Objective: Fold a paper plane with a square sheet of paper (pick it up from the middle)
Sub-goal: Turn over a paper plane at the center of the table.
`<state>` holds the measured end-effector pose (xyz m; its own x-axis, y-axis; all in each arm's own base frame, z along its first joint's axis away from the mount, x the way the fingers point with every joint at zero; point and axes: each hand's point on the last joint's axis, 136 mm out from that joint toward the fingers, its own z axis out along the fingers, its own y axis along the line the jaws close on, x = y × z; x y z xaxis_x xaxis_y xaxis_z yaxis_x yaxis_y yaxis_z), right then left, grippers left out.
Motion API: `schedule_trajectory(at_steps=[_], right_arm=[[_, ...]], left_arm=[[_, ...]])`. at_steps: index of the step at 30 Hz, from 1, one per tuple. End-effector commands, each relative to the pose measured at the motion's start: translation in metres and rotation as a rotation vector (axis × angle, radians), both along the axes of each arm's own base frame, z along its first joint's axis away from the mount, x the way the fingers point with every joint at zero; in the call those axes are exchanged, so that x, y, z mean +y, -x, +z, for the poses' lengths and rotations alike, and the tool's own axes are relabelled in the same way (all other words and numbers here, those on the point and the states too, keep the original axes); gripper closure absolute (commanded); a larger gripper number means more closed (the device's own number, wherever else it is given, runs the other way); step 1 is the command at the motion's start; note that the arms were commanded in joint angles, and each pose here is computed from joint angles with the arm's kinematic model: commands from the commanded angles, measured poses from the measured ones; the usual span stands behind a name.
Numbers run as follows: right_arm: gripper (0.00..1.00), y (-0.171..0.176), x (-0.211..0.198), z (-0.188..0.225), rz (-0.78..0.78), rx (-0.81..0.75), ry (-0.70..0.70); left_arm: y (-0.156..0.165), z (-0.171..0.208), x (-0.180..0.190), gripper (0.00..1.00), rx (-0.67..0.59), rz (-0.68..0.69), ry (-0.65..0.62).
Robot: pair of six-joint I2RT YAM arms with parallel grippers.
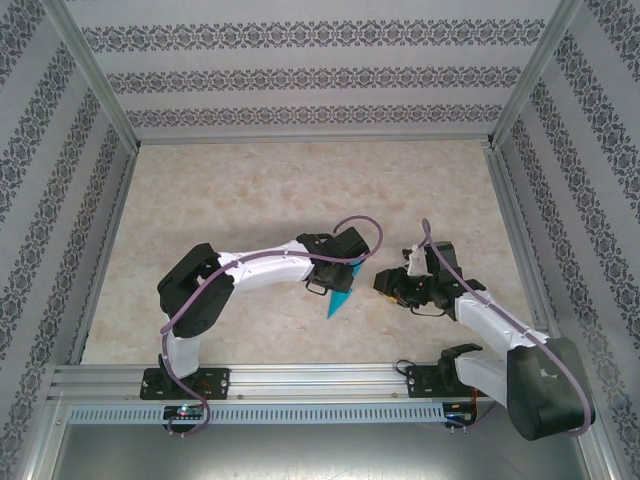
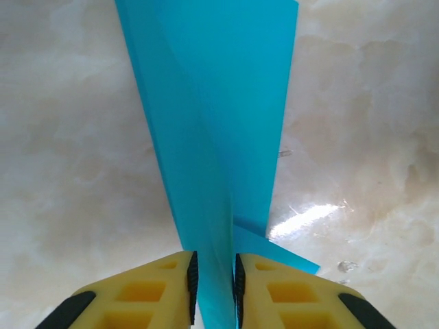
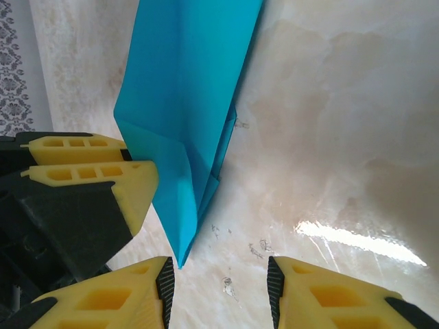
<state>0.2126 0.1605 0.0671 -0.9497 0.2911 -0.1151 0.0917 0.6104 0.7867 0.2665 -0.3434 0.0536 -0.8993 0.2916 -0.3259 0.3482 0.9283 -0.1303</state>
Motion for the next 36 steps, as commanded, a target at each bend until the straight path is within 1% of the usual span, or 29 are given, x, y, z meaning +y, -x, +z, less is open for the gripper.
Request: schedule_trajectory(at_steps=[1, 3, 7, 12, 26, 33, 36], right_arm=[[0.57, -0.009, 0.005, 0.007, -0.008, -0.033, -0.003], [0.57, -0.008, 0.008, 0.006, -0.005, -0.033, -0.002], [0.56, -0.008, 0.017, 0.006, 0.005, -0.035, -0.012], [0.55, -0.009, 0.031, 0.006, 0.03, -0.035, -0.01], [0.48, -0.014, 0.074, 0.005, 0.078, -0.034, -0.036], [0.43, -0.014, 0.09, -0.001, 0.093, -0.019, -0.032], [0.43, -0.014, 0.096, -0.004, 0.098, -0.014, -0.031]], left_arm=[[0.006, -0.012, 0.02, 0.78, 0.005, -0.024, -0.108], [0.005, -0.012, 0.025, 0.8, -0.002, -0.015, -0.113], [0.004, -0.013, 0.027, 0.83, 0.006, -0.006, -0.078], [0.003, -0.019, 0.029, 0.84, 0.034, 0.013, -0.017], [0.001, -0.013, 0.03, 0.84, 0.095, 0.073, 0.243], [0.001, -0.014, 0.037, 0.83, 0.114, 0.09, 0.285], [0.002, -0.016, 0.039, 0.83, 0.121, 0.093, 0.294]])
